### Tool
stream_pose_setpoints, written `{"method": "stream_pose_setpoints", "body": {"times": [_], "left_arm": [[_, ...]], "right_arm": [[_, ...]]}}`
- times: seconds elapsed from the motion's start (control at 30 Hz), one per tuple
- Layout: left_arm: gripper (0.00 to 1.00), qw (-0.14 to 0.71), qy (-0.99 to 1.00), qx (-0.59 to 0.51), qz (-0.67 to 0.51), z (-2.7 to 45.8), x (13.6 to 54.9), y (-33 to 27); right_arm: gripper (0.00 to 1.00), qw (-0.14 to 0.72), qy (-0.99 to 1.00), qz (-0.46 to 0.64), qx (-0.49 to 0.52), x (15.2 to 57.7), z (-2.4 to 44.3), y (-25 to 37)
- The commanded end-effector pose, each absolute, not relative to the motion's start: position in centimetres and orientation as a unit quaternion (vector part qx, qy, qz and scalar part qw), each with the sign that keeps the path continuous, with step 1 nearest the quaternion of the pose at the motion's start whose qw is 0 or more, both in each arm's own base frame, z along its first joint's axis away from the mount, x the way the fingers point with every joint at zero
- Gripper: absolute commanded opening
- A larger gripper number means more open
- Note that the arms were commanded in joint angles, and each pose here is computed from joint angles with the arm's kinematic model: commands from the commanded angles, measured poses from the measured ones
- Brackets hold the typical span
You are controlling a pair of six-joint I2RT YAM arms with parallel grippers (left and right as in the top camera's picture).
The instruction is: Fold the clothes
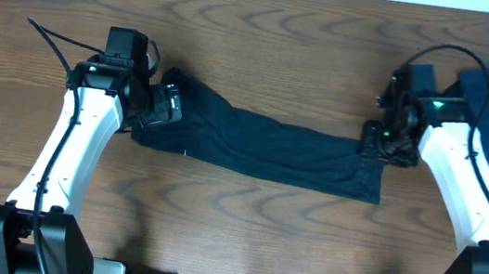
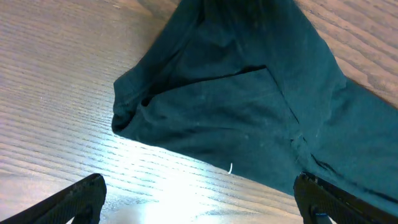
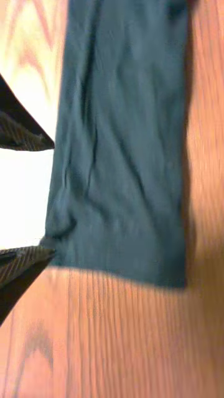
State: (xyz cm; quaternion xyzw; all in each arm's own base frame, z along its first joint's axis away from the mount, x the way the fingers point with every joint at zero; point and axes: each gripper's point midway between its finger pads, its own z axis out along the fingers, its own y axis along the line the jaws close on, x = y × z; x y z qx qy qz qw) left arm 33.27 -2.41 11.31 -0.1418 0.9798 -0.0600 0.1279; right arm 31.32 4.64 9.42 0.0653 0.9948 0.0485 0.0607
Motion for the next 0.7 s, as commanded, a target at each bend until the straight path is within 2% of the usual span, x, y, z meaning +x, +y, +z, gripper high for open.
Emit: {"method": "stream_pose_setpoints", "body": {"times": [0.0,0.37,0.67], "left_arm": [[0.98,0.118,0.981,-0.145,-0.054,10.7,33.0,-2.2],[0.98,0.118,0.981,-0.145,-0.054,10.7,33.0,-2.2],[0.98,0.118,0.981,-0.145,-0.054,10.7,33.0,-2.2]], "right_arm": [[0.49,0.046,0.995,0.025,0.083,30.7,7.5,2.9],[0.51,0.047,0.991,0.023,0.127,28.9,1.9,2.3],[0.52,0.062,0.989,0.003,0.133,28.4,0.0,1.4]]}}
